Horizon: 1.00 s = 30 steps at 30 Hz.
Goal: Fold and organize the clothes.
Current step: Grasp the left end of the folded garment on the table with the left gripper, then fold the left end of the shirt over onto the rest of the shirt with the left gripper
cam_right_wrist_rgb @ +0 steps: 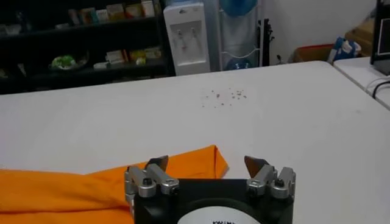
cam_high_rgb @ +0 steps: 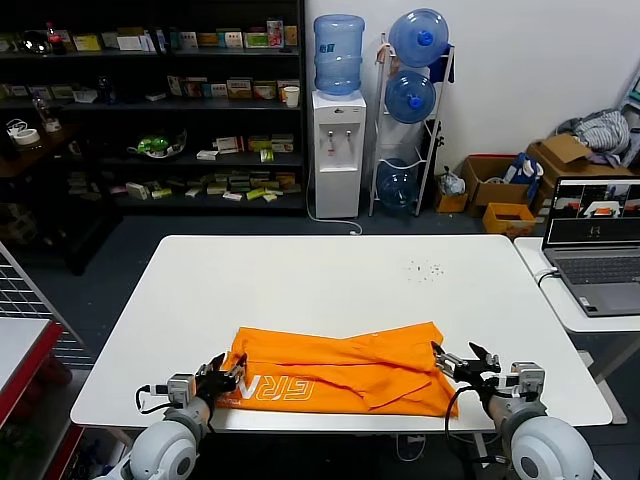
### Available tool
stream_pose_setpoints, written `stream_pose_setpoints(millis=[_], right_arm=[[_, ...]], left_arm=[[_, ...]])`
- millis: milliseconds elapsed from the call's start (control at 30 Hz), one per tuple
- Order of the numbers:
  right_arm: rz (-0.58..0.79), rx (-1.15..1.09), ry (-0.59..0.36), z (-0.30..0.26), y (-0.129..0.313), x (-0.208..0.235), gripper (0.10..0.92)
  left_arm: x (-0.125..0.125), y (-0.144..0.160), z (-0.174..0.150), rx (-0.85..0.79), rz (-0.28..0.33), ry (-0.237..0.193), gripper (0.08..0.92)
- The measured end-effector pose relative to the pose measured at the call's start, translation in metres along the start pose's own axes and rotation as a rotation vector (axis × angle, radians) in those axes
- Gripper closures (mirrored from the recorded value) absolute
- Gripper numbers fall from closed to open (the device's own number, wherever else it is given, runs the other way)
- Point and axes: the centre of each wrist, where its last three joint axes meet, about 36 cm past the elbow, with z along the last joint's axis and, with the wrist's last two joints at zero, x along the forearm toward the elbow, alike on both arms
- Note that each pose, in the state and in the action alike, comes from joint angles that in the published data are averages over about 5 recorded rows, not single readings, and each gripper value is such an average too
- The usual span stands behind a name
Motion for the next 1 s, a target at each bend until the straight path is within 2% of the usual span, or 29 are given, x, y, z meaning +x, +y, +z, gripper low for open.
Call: stream_pose_setpoints(millis=[433,533,733,1000], right_arm=[[0.002,0.003,0.000,0.002,0.000,-0.001,0.200],[0.003,0.003,-0.003,0.002,0.000,-0.001,0.200],[0.003,0.003,-0.006,0.003,0.001,-0.003,0.200],[-0.006,0.001,-0.012,0.003,0.003,-0.010,0.200]], left_arm=[[-0.002,-0.004,0.002,0.012,0.009,-0.001,0.864],[-0.002,-0.005,0.002,0.014,0.010,-0.002,0.894],[0.002,-0.004,-0.003,0.015,0.004,-0.010,0.893],[0.019,0.012,-0.022,-0.015,-0.018,-0.046,0.893]])
